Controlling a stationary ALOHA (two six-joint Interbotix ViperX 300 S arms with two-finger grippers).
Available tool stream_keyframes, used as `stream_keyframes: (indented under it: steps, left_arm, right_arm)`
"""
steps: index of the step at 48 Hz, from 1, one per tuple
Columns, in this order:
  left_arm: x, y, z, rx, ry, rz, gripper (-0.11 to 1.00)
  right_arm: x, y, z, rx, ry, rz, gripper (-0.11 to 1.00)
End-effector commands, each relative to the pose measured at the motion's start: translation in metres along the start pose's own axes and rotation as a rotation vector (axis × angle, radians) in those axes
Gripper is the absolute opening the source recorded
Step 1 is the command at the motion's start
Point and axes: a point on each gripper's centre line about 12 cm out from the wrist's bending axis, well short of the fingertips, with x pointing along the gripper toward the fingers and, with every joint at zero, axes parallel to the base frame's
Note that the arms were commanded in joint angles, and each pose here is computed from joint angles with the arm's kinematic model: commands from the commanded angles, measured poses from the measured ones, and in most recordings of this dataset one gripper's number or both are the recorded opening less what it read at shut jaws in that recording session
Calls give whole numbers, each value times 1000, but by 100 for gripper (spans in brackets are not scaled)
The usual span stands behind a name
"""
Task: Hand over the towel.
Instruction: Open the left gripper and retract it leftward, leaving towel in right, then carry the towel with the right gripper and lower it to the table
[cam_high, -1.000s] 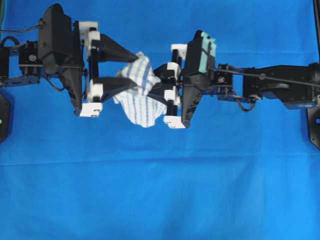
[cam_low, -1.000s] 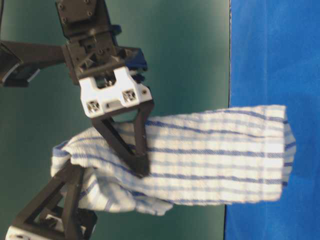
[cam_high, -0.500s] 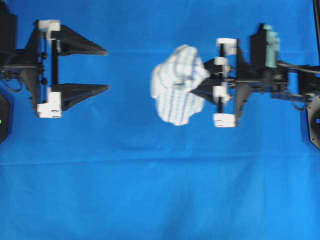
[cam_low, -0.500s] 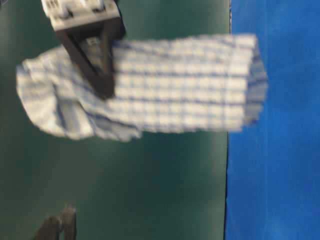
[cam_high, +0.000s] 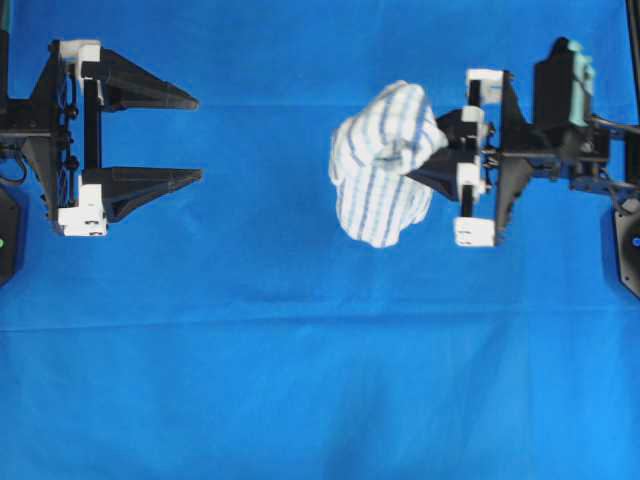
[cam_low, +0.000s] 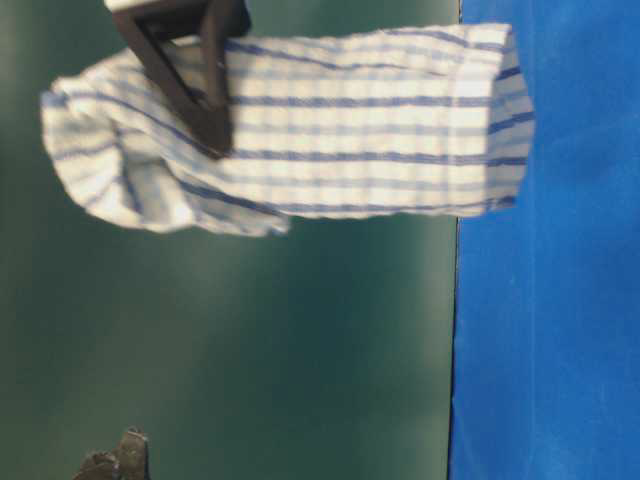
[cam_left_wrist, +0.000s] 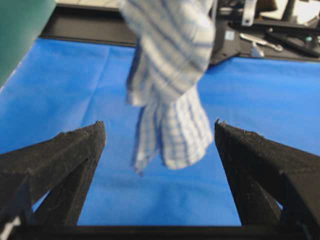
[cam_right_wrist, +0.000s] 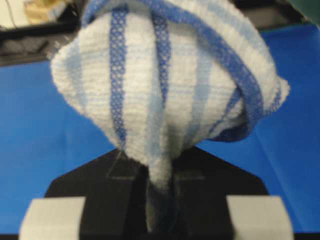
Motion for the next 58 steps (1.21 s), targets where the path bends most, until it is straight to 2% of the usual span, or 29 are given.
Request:
stream_keyframes:
  steps: [1, 7, 20, 33, 41, 58]
  left_arm:
    - [0, 0, 7, -2, -25, 0, 93]
    - [0, 0, 7, 0, -23, 0, 93]
    - [2, 0, 5, -2, -15, 0, 93]
    - [6, 0, 1, -3, -3, 1, 93]
    - [7, 0, 0, -1, -2, 0, 93]
    - [8, 0, -2, -3, 3, 1, 93]
  right_arm:
    - [13, -7, 4, 5, 19, -22, 8]
    - [34, -15, -14, 8, 104, -48, 8]
    - [79, -35, -79, 22, 361, -102, 8]
    - [94, -39, -123, 23, 548, -112, 8]
    - [95, -36, -135, 22, 584, -107, 8]
    - [94, -35, -136, 28, 596, -107, 8]
